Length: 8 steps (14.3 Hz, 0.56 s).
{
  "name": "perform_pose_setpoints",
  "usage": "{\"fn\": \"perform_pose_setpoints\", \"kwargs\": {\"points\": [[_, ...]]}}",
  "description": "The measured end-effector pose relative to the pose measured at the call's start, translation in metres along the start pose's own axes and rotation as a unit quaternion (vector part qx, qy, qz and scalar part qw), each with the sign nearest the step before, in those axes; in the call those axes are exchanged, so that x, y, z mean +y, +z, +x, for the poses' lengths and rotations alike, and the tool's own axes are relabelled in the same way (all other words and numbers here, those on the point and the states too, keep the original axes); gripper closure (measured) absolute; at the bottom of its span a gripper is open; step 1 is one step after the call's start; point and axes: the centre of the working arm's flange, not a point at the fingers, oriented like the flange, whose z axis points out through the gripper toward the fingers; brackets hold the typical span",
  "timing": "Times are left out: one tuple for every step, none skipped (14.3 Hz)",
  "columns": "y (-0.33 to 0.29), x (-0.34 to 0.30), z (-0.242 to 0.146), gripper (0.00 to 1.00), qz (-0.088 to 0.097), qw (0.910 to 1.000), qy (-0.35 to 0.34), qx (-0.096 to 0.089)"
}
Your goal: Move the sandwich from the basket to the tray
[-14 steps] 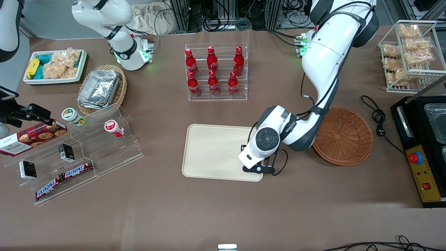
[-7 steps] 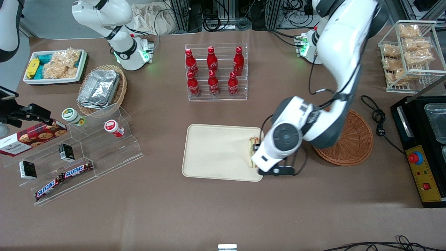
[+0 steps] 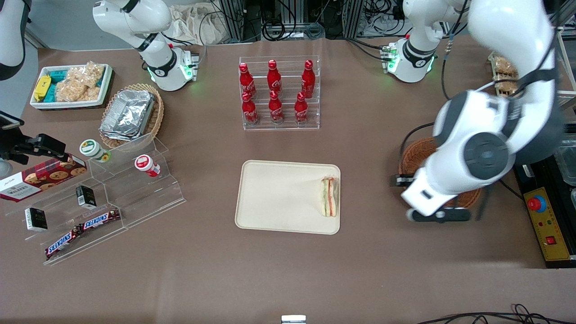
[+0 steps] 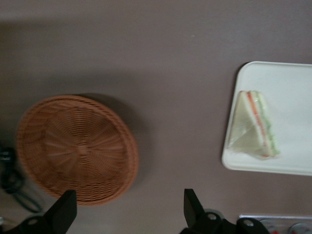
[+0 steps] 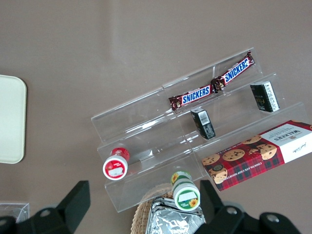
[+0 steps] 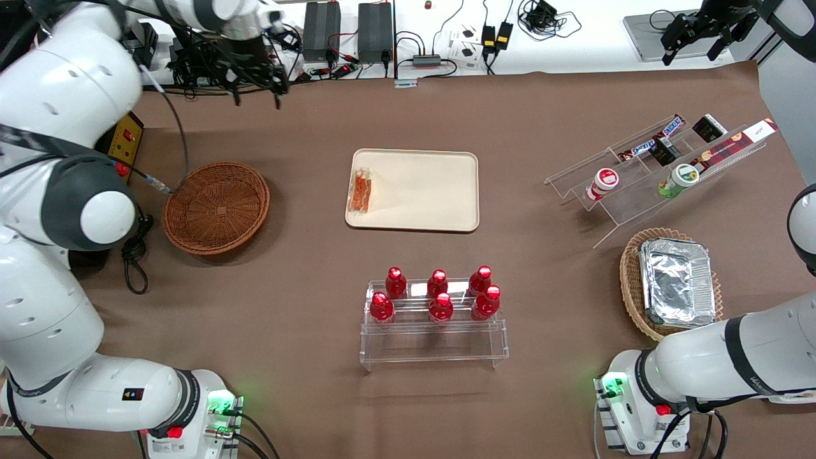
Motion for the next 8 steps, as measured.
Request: {"fn": "perform_pose_setpoints", "kwargs": {"points": [[-0.011,-0.023,-0.002,0.01,0.0,1.0,0.006,0.003],[-0.021,-0.045,-0.004,0.01,-0.001,0.9999,0.012,0.006],[-0.028,-0.065,-0.007,0.01,-0.001,0.9998,0.015,0.01],[-0.035,-0.082,-0.009,0.01,-0.002,0.9998,0.015,0.014],[-0.04,-0.095,-0.01,0.01,-0.002,0.9998,0.009,0.017],[-0.043,-0.107,-0.011,0.01,-0.003,0.9998,0.0,0.019],[-0.045,-0.118,-0.012,0.01,-0.003,0.9998,-0.008,0.02],[-0.045,-0.128,-0.012,0.0,-0.004,0.9997,-0.015,0.02]]}}
